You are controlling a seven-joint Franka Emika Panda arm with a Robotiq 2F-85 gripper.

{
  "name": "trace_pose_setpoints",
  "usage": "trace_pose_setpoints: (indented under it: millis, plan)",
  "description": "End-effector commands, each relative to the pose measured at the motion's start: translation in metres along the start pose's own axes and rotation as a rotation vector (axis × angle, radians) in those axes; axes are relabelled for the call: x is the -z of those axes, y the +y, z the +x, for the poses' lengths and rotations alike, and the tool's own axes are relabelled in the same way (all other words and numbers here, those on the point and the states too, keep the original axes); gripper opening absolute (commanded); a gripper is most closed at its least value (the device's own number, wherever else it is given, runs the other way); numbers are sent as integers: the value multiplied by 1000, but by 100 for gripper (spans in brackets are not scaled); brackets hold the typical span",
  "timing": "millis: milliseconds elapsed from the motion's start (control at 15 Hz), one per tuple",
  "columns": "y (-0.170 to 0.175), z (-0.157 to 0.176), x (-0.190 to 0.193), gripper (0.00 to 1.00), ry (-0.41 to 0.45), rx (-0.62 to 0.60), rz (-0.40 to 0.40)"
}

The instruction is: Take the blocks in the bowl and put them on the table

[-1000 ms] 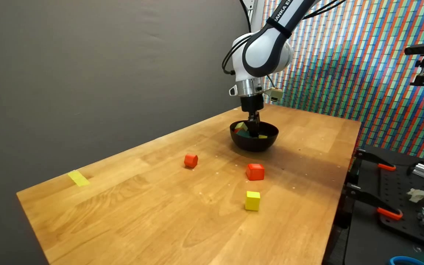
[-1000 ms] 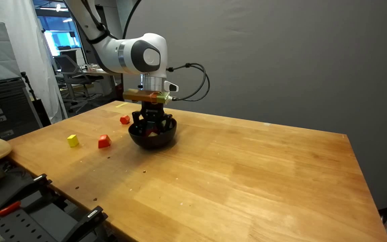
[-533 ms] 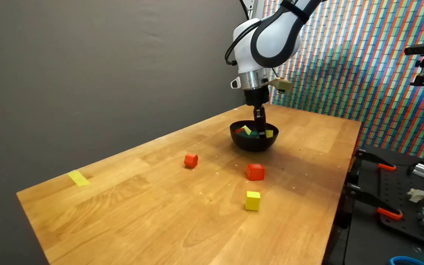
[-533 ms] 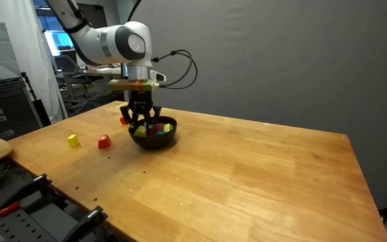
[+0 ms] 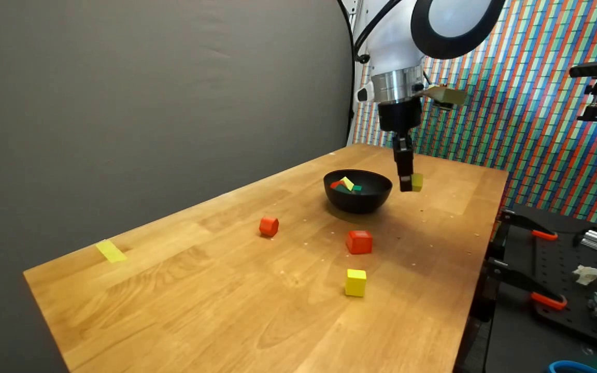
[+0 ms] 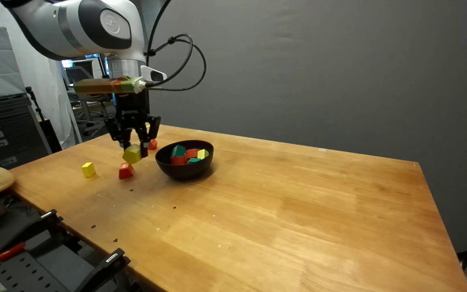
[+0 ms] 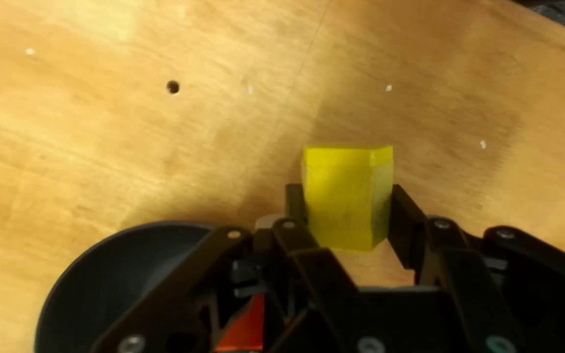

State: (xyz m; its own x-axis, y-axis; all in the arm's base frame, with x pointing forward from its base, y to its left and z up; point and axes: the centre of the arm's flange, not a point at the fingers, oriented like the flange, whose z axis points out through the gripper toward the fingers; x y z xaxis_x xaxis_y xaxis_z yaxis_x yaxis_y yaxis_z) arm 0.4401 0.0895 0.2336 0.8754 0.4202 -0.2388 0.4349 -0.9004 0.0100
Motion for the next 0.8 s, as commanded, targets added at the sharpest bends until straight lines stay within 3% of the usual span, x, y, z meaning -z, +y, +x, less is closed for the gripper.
trace_pose_setpoints:
  millis: [0, 267, 333, 400, 667, 733]
  plan:
    - [0, -7, -44, 18, 32, 12, 129]
    - [9, 8, -91, 18, 26, 15, 226]
    - [10, 8, -98, 53, 27, 11, 233]
    - [12, 6, -102, 69, 22, 6, 235]
    - [9, -15, -85, 98, 56, 62, 255]
    - [6, -23, -72, 100, 74, 69, 237]
